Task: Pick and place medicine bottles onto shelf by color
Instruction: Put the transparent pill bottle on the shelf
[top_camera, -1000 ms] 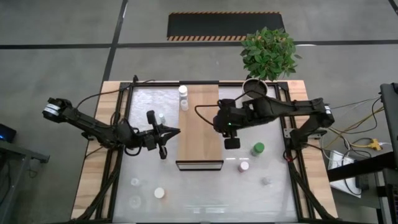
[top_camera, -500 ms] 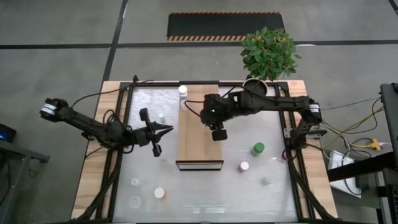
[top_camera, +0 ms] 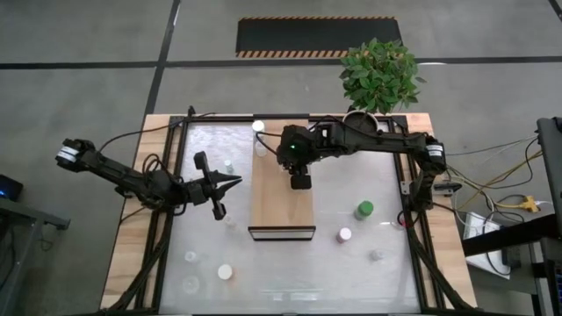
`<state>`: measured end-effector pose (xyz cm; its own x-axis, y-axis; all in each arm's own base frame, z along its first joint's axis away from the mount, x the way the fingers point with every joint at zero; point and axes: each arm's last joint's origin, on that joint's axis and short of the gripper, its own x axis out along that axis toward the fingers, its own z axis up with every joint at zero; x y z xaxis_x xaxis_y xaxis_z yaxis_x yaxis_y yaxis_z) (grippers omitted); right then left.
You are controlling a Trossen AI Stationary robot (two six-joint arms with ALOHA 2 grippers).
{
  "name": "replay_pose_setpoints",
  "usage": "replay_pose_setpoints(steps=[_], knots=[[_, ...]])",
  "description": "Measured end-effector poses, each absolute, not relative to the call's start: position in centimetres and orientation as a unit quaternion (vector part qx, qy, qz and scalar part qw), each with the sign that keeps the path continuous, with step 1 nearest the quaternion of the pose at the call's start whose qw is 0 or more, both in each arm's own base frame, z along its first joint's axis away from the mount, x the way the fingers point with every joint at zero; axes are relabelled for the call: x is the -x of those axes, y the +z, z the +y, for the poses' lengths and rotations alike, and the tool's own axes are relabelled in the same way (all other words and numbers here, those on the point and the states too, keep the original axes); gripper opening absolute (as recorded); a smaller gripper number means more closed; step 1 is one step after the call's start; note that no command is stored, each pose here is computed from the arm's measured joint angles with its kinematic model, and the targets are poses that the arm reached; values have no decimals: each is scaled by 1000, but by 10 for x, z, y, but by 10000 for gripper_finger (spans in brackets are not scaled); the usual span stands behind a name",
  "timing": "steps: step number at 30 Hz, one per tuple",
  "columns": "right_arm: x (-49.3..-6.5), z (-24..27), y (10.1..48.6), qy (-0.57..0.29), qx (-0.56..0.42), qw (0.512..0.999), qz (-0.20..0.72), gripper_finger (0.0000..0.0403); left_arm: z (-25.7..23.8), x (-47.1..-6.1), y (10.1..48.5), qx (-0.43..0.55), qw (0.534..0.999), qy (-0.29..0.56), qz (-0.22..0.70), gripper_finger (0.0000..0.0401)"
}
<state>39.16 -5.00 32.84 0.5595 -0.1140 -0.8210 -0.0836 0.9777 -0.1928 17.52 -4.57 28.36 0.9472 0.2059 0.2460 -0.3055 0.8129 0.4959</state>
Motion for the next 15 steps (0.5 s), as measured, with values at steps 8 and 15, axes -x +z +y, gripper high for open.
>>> replay_pose_setpoints(steps=[8,15], knots=[[-392,-54,326,-17,95,874,476,155,-45,-175,284,-274,948,136,-92,10],[-393,-54,324,-19,96,874,476,169,-45,-175,285,-273,948,136,-94,10]])
